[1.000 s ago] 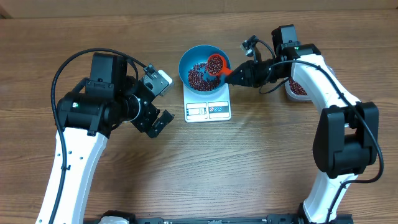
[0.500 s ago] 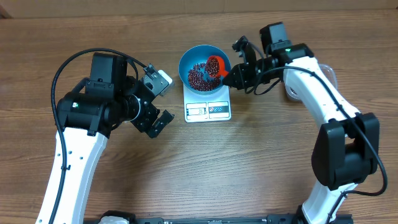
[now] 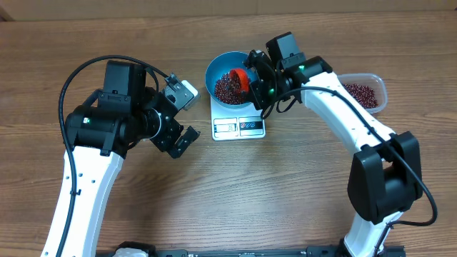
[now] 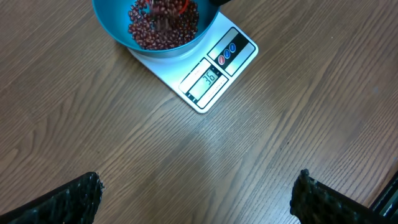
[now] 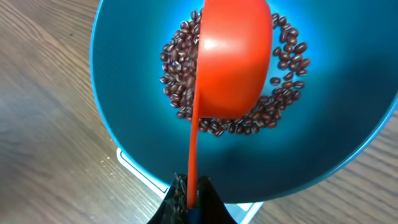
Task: Scoop item into bowl and weigh 150g on scale
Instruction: 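Tilt the scoop to pour the second load of beans into the bowl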
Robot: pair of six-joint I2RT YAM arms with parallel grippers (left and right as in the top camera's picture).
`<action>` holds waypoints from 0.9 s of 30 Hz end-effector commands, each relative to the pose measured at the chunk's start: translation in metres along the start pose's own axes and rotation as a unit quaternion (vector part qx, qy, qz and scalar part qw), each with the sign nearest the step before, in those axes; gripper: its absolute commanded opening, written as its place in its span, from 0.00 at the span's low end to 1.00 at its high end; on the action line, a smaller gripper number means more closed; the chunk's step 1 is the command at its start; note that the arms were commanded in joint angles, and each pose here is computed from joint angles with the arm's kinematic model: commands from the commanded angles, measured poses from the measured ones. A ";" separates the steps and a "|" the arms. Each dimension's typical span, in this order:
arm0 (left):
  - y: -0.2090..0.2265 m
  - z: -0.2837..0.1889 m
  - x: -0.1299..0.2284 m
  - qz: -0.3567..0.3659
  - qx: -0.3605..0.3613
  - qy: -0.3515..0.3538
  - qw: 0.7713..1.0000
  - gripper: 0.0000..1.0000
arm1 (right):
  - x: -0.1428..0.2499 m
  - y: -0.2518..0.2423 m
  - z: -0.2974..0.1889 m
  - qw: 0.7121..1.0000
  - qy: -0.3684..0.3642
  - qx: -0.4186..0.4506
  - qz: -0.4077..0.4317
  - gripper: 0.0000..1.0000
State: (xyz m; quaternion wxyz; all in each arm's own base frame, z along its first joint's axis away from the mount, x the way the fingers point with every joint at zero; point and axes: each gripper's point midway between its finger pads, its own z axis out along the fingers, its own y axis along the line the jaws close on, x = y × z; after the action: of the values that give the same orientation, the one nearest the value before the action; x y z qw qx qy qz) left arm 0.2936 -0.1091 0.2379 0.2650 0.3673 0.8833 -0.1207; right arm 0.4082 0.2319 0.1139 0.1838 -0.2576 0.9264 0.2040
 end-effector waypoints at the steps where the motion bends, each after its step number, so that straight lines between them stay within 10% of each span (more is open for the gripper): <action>1: 0.001 -0.002 -0.005 0.010 0.004 -0.008 1.000 1.00 | -0.027 0.001 -0.030 0.997 -0.048 0.042 -0.034 0.04; 27: 0.001 -0.002 -0.005 0.010 0.004 -0.008 1.000 1.00 | -0.055 -0.013 -0.075 0.969 -0.097 0.165 -0.157 0.04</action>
State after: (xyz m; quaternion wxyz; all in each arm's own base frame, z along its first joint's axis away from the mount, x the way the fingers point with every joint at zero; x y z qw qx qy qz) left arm 0.2936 -0.1091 0.2379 0.2650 0.3673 0.8833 -0.1207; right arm 0.4360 0.2090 0.1552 0.2884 -0.3286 0.8962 0.0753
